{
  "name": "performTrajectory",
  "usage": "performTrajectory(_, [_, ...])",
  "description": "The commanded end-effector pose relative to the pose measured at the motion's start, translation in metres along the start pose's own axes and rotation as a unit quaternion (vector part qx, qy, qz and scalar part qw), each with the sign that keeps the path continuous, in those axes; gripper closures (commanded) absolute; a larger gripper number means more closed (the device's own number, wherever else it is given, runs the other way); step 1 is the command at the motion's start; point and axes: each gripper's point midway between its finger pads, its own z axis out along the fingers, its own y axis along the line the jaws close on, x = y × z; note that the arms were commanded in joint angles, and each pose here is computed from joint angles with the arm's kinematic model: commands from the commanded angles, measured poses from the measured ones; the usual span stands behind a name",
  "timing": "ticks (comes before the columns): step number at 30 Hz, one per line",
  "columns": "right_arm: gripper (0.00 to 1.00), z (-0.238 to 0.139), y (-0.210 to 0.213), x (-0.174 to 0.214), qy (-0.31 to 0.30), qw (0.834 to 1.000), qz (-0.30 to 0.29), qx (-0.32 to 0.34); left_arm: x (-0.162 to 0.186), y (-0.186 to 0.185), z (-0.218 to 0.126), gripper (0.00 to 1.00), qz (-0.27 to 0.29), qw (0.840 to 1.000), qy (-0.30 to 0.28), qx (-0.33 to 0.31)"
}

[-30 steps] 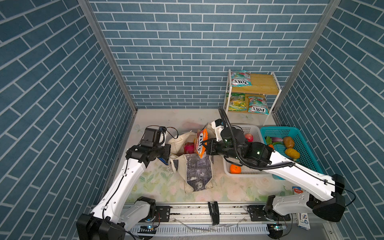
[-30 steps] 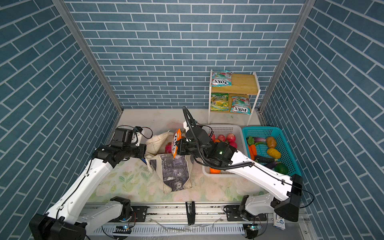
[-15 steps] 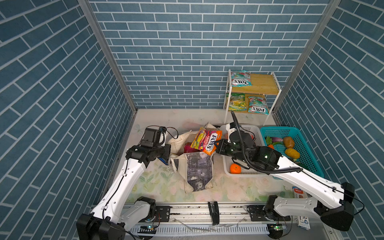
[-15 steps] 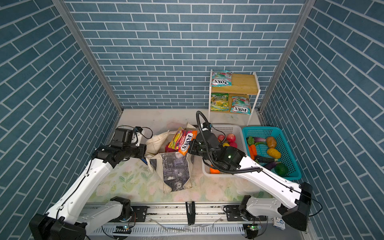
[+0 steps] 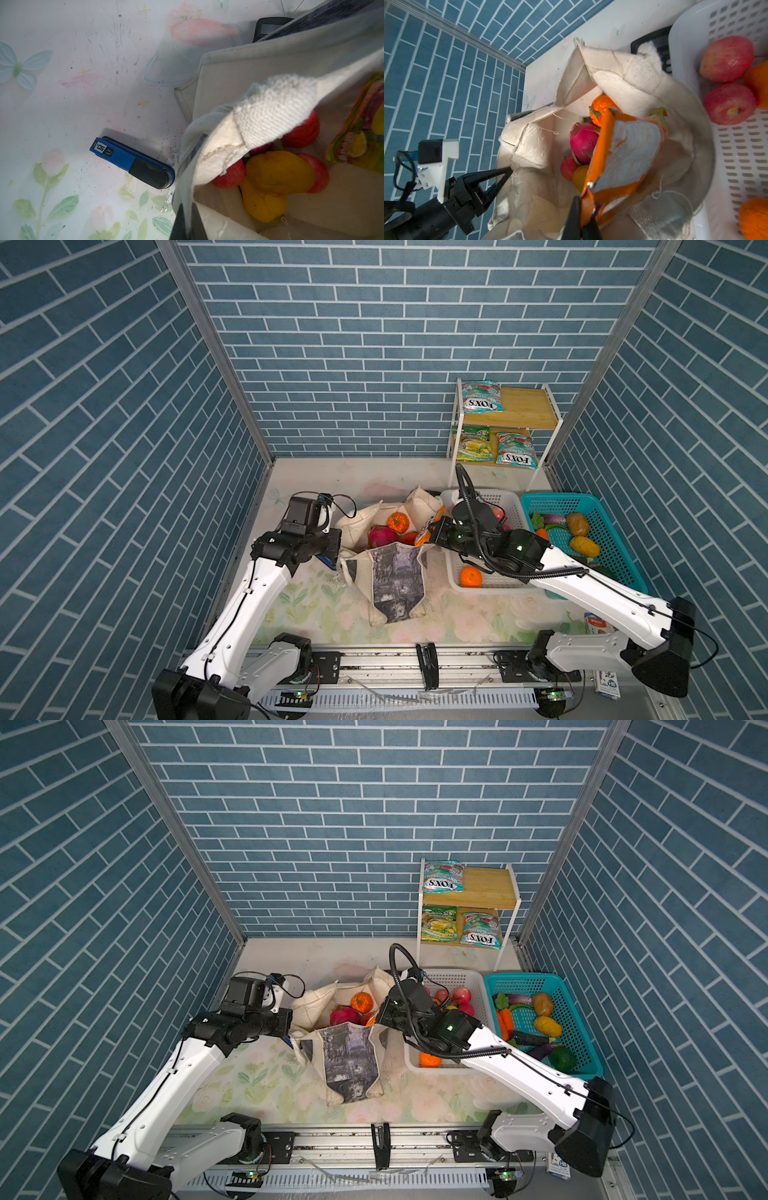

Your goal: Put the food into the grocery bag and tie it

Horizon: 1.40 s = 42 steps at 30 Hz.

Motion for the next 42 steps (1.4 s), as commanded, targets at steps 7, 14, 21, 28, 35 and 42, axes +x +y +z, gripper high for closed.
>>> performTrajectory(7, [1.00,0.015,0.069,0.000,0.039,0.994,0.011,-0.097,0.002,0.003,-0.002,0.95,0.004,1.000,-0.003,-0.004])
performTrajectory(14, [1.00,0.021,0.094,-0.003,0.044,0.991,0.007,-0.123,0.002,0.002,-0.002,0.95,0.004,1.000,-0.003,-0.004])
performTrajectory(21, [1.00,0.026,0.098,-0.009,0.034,0.992,0.005,-0.124,0.002,0.003,-0.001,0.95,0.003,1.000,-0.001,-0.005])
performTrajectory(28, [1.00,0.038,0.088,-0.008,0.035,0.993,0.010,-0.113,0.002,0.003,-0.001,0.95,0.003,1.000,-0.001,-0.005])
performTrajectory(35, [1.00,0.046,0.083,-0.010,0.034,0.993,0.014,-0.108,0.003,0.003,0.000,0.95,0.003,1.000,0.001,-0.005])
performTrajectory(42, [1.00,0.056,0.080,-0.011,0.039,0.994,0.014,-0.100,0.003,0.003,0.000,0.95,0.003,1.000,0.000,-0.006])
